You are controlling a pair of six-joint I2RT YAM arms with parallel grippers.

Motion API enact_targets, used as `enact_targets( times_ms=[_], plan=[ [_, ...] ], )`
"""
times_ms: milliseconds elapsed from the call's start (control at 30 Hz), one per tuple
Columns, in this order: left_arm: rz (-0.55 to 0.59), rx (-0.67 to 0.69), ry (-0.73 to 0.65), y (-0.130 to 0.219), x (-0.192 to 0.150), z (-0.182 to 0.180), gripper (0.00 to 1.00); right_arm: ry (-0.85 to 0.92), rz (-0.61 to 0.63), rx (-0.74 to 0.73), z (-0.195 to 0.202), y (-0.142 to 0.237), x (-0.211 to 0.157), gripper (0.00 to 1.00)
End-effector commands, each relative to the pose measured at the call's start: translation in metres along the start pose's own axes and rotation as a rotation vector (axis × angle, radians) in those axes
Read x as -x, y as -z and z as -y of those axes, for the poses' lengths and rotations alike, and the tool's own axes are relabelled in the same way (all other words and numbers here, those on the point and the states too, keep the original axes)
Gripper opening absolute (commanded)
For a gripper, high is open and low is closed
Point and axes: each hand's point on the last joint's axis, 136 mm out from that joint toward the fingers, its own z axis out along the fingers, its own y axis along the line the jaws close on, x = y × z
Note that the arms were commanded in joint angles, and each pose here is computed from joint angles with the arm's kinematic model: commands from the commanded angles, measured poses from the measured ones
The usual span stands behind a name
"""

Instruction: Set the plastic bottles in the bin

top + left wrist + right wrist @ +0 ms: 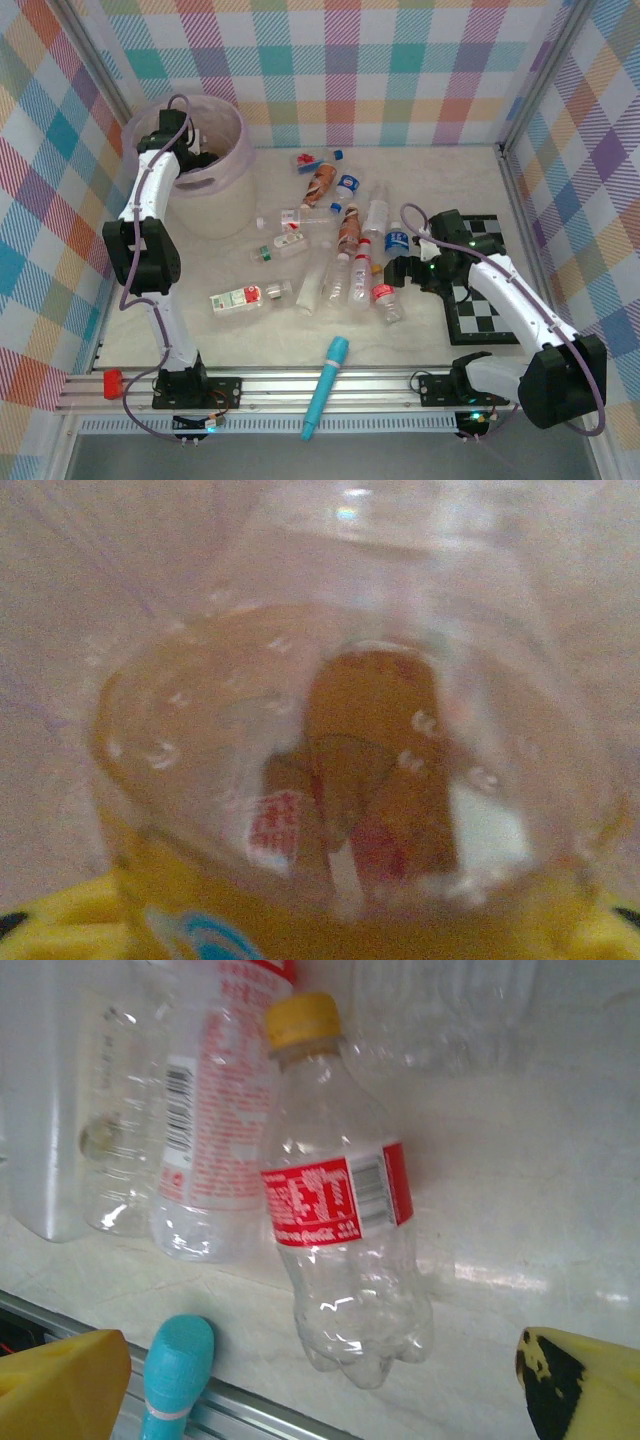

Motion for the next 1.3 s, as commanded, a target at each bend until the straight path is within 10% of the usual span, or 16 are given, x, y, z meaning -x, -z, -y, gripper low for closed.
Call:
enact_targets(
  times_ms=[0,400,833,1267],
  plan=[
    [-0.024,-0.013,-0.019,-0.006,-0.007,0.005,0.70,-0.045,-0.060,0.010,0.002,-0.010,-0.013,0.98],
    [0.097,-0.061,-0.037,0.046,0.022,0.024,0.98,-0.056,-0.148,-0.006,0.003,-0.050,-0.030,0.92],
    [0.376,-0.094,-0.065,0.189,0.055,0.044,1.00,-0.095,-0.220,-0.027,0.018,-0.090,-0.041,0.80],
    [0.528,-0.233,-0.030,0.264,-0.044,0.100,1.00,-0.025,-0.140,-0.023,0.000,-0.048,-0.025,0.56]
  ],
)
